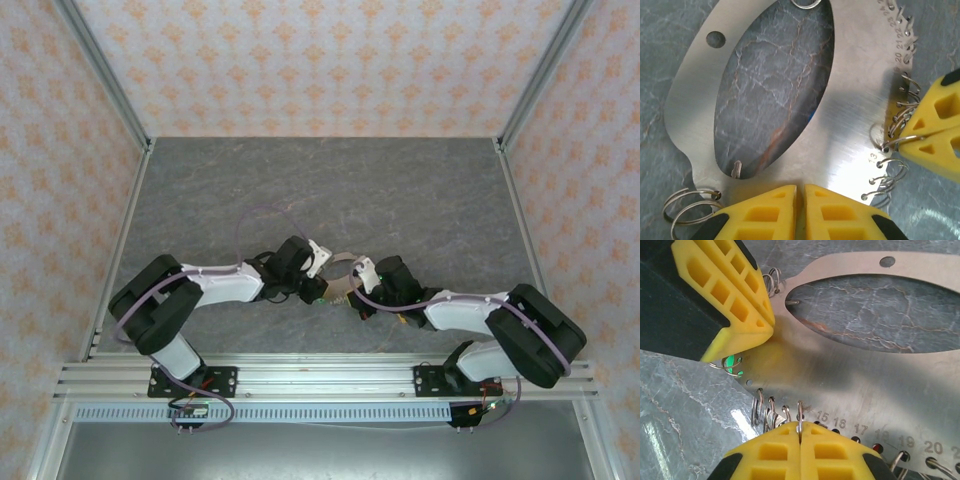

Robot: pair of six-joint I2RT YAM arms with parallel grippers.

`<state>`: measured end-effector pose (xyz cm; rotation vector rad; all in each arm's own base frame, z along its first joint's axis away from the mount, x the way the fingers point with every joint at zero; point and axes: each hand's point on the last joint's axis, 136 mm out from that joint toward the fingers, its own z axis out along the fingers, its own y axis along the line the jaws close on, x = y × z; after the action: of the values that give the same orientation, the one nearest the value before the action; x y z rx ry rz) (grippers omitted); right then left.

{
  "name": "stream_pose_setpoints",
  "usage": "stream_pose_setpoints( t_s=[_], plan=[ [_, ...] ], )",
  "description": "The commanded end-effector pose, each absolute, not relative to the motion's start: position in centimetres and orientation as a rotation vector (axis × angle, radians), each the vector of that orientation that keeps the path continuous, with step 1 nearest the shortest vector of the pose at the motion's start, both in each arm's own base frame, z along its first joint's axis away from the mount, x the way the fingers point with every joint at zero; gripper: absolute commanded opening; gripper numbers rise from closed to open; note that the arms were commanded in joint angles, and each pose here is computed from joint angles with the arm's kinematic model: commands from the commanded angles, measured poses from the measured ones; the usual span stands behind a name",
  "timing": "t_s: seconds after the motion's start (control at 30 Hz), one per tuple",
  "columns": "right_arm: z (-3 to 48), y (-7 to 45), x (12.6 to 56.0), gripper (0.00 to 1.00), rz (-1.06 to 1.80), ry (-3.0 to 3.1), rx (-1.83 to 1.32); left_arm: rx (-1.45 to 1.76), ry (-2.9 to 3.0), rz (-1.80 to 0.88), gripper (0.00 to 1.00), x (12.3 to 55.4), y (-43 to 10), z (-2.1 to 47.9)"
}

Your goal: Put the keys on the keyring

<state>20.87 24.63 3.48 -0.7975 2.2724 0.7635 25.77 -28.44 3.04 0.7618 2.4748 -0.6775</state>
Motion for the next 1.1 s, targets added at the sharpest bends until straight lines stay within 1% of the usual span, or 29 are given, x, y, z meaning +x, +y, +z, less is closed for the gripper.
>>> stream_pose_setpoints(
  t_s=[0.0,0.37,0.57,0.73,0.9,0.97,1.07],
  plan=[
    [2.7,24.0,21.1,0.00,0.720,2.348,-0.735,0.777,2.495,-0.719,0.11,25.8,-29.5,2.7],
    [2.2,22.9,21.8,0.00,0.544,2.501,-0.755,0.731,2.553,-0.726,0.10,25.2,-29.2,1.7],
    [2.1,23.5,21.6,0.00,0.535,2.582,-0.784,0.697,2.557,-0.750,0.09,25.2,-29.4,1.9],
    [1.9,23.9,21.7,0.00,0.438,2.609,-0.831,0.691,2.554,-0.759,0.09,25.2,-29.5,2.2],
    [3.7,23.6,23.8,0.00,0.332,2.508,-0.816,0.681,2.571,-0.760,0.09,24.9,-29.4,1.8],
    [4.8,23.9,24.4,0.00,0.359,2.443,-0.789,0.677,2.574,-0.763,0.09,24.8,-29.4,1.8],
    [7.0,24.6,25.2,0.00,0.478,2.301,-0.728,0.659,2.566,-0.779,0.09,24.8,-29.5,2.2]
  ],
)
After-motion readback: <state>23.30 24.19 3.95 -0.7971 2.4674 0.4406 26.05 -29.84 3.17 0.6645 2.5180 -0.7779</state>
